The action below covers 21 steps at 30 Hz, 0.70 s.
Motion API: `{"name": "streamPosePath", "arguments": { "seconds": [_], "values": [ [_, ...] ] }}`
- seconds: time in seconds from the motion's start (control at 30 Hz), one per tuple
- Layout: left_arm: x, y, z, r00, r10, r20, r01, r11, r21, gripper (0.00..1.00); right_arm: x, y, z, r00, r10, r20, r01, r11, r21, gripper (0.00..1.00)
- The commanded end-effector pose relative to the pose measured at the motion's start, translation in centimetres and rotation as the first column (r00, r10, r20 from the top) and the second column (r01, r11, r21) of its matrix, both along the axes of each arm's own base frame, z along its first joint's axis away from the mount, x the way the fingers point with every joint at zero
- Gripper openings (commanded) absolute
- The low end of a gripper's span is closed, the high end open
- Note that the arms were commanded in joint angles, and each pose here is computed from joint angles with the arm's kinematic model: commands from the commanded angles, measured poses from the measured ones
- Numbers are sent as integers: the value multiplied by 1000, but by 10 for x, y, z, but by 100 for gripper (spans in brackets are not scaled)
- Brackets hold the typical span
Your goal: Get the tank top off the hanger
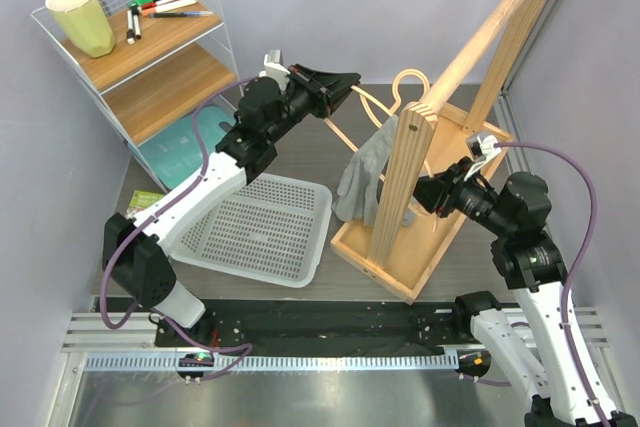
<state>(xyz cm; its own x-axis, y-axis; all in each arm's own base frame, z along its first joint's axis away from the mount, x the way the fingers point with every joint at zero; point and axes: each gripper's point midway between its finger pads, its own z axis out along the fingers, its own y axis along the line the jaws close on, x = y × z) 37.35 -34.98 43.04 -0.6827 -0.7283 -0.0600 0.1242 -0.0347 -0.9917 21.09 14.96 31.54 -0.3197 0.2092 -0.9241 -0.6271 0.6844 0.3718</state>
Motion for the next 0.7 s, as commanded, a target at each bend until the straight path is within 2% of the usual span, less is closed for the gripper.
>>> {"name": "streamPosePath", "arguments": {
  "seconds": [0.0, 0.03, 0.07, 0.2, 0.33, 0.47, 0.67],
  "values": [
    [-11, -3, 28, 985, -39, 168, 33, 999, 39, 0, -9, 6, 17, 999, 39, 37, -41, 999, 30, 18],
    [-11, -3, 27, 985, -39, 167, 33, 999, 38, 0, -9, 5, 18, 999, 30, 33, -31, 999, 38, 23],
    [-13, -2, 29, 985, -41, 170, 35, 999, 35, 0, -9, 4, 20, 999, 26, 34, -27, 999, 44, 34],
    [-21, -2, 34, 982, -68, 177, 66, 998, 15, 0, -16, 1, 38, 997, 10, 76, -14, 999, 51, 47],
    [-27, 1, 40, 977, -76, 198, 73, 997, 18, 0, -8, -17, 64, 988, -135, 74, 129, 988, 83, 50],
    [-30, 1, 49, 965, -77, 250, 62, 996, 69, 0, -9, -19, 75, 986, -149, 72, 142, 985, 97, 52],
    [-31, 6, 55, 951, -57, 304, 18, 992, 127, 0, -1, -21, 59, 985, -170, 12, 169, 982, 83, 53]
  ]
}}
